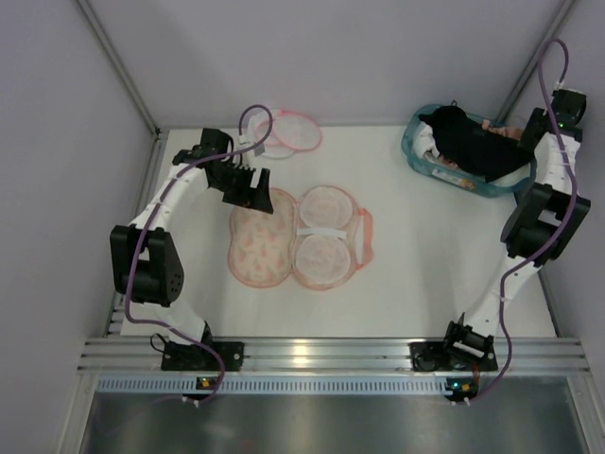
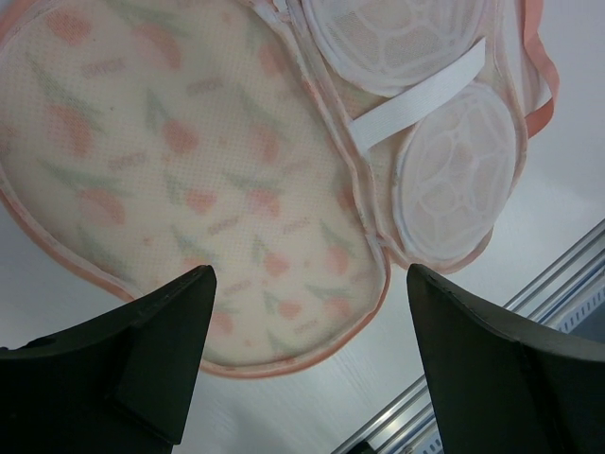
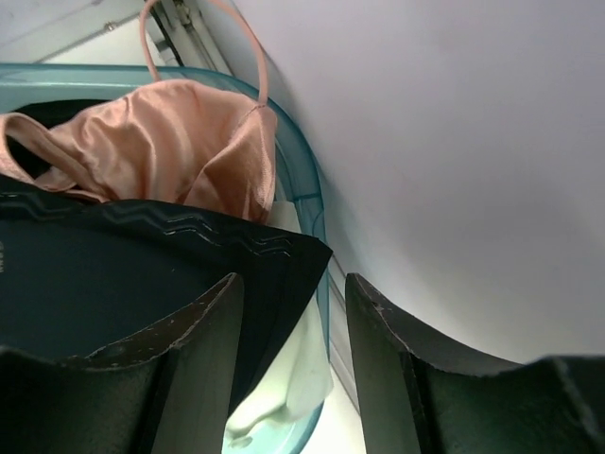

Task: Place the bra in the laundry bag and zip it closed
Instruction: Pick up the bra from the bin, then place the bra in the laundry bag, then adjust the bra at the center of the board.

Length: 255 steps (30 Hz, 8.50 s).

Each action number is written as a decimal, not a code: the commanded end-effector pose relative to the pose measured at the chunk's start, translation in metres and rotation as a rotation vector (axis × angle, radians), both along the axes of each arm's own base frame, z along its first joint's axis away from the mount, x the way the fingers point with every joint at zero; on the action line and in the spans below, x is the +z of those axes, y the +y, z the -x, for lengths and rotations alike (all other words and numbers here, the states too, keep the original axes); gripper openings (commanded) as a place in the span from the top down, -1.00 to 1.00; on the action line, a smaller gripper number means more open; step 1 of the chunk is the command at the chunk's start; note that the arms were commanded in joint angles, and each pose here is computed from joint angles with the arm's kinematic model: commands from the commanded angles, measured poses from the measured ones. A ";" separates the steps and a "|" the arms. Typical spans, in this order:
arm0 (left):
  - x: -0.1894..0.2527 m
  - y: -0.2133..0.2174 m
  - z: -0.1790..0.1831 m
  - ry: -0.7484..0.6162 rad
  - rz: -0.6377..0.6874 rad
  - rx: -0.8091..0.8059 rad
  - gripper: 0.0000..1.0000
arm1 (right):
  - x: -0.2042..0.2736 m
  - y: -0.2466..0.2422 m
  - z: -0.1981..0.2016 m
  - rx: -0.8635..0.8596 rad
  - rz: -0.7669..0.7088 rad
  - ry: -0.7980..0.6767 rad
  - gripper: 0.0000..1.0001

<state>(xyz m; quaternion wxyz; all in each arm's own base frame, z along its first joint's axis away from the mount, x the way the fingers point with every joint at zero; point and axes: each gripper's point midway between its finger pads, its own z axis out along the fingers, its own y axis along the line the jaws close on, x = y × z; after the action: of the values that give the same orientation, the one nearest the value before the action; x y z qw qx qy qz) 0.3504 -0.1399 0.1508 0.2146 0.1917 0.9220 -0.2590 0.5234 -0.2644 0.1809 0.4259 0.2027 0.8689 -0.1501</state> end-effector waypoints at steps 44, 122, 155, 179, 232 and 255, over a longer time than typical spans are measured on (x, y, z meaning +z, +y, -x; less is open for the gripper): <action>0.017 0.000 -0.010 -0.051 0.009 0.021 -0.77 | 0.077 0.048 -0.007 0.151 -0.148 -0.269 1.00; 0.259 -0.220 0.076 -1.310 0.008 -0.280 -0.94 | 0.254 0.465 0.126 0.946 -0.993 -0.521 1.00; 0.218 -0.055 0.006 -0.991 0.041 0.082 -0.96 | 0.344 0.443 0.390 1.786 -0.017 -0.874 1.00; 0.191 -0.037 0.015 -0.969 -0.012 0.090 -0.97 | 0.223 0.522 0.364 1.864 -0.173 -0.631 1.00; 0.054 -0.068 0.095 -0.501 0.097 -0.487 -0.76 | 0.066 0.513 0.102 1.323 -0.365 -0.076 -0.53; -0.105 -0.112 0.200 -0.497 -0.208 -1.426 -0.50 | -0.004 0.452 0.102 1.074 -0.609 0.075 -0.56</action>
<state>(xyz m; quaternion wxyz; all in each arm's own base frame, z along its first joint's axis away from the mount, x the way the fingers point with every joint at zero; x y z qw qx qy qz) 0.1457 -0.2381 0.0529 0.1637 0.7940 0.5496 -0.2017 0.4217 0.1924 0.1744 0.3328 -0.1667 0.8711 0.3205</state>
